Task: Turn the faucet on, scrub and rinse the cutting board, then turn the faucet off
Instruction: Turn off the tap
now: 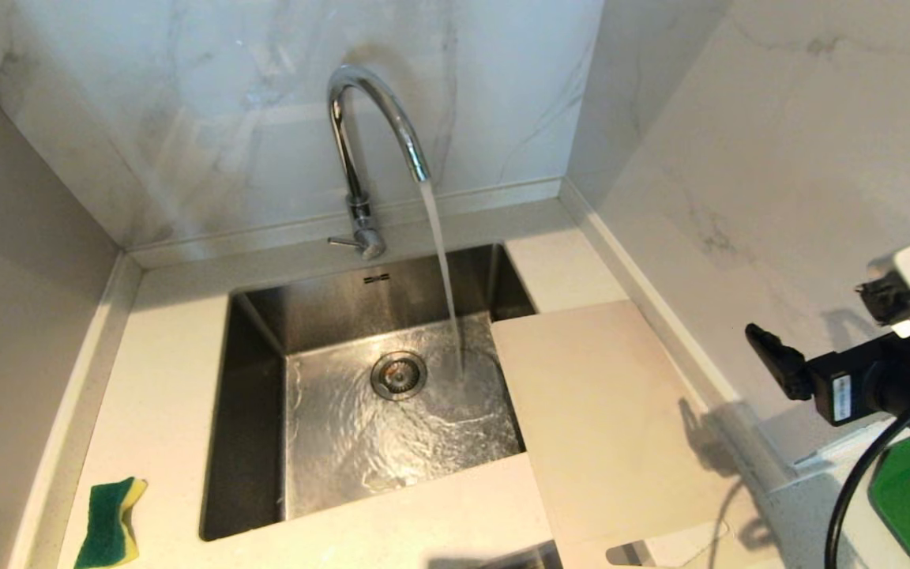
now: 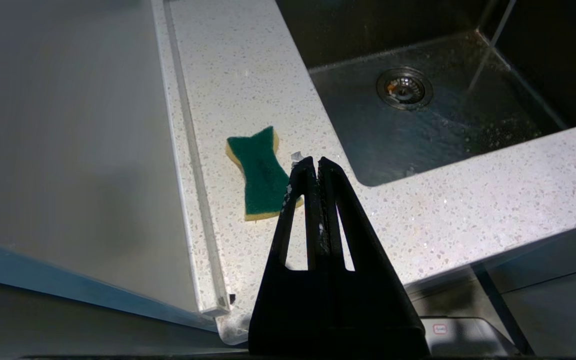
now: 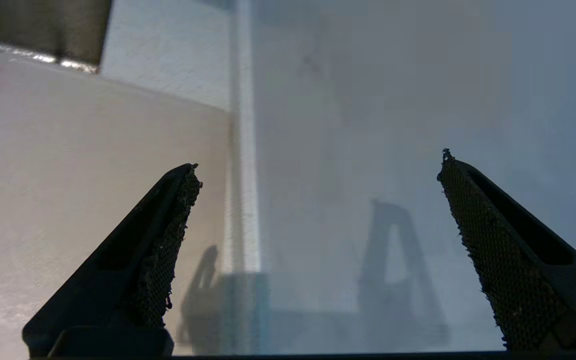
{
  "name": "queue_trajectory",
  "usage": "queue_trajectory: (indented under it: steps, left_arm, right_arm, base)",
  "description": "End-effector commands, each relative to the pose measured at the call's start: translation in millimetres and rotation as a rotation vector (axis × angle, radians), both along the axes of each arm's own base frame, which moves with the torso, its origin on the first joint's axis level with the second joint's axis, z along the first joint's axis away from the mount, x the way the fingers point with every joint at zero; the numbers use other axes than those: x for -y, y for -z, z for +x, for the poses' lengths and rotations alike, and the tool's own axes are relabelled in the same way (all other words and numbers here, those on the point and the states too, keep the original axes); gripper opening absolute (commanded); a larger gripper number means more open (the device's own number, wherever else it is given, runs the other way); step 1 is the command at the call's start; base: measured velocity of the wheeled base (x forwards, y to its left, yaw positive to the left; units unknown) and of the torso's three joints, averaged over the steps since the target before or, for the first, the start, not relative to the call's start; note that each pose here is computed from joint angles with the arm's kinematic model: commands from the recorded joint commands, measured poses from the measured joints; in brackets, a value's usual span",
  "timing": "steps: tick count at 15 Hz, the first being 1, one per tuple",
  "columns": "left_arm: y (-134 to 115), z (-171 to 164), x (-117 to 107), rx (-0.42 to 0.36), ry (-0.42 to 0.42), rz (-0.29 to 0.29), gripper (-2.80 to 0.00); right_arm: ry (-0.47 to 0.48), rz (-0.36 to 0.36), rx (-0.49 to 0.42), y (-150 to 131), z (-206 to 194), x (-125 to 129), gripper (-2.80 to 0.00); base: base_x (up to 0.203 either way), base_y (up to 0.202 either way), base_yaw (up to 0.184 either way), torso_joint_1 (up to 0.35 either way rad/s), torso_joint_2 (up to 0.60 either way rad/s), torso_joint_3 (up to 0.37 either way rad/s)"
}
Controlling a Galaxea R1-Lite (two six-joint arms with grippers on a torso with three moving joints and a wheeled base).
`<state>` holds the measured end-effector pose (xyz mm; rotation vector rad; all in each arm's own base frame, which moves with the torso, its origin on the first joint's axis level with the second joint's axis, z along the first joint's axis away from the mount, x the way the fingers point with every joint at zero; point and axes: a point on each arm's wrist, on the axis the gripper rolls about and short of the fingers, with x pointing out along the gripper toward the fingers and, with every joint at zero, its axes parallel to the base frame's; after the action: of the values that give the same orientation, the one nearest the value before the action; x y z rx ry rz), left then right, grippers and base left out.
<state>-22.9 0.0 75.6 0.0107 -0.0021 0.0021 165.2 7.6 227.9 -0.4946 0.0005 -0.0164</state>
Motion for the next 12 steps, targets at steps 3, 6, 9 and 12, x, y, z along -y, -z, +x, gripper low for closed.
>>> queue_trajectory:
  steps: [3, 6, 9, 12]
  left_arm:
    - [0, 0, 0, 0.001, -0.001, 0.000, -2.80]
    - [0, 0, 0, 0.000, -0.001, 0.000, -2.80]
    - [0, 0, 0, 0.001, -0.001, 0.000, -2.80]
    - [0, 0, 0, 0.001, -0.001, 0.000, -2.80]
  right_arm:
    - [-0.011, 0.055, 0.115, -7, -36, 8, 0.00]
    - [-0.025, 0.108, 0.197, -5, -59, 13, 0.00]
    - [-0.009, 0.218, 0.260, -14, -70, 16, 0.00]
    - [-0.010, 0.234, 0.219, -14, -70, 18, 0.00]
  base:
    - [0.000, 0.000, 0.000, 0.000, 0.00, 0.000]
    - [0.000, 0.000, 0.000, 0.000, 0.00, 0.000]
    - [0.000, 0.000, 0.000, 0.000, 0.00, 0.000]
    - [0.000, 0.000, 0.000, 0.000, 0.00, 0.000]
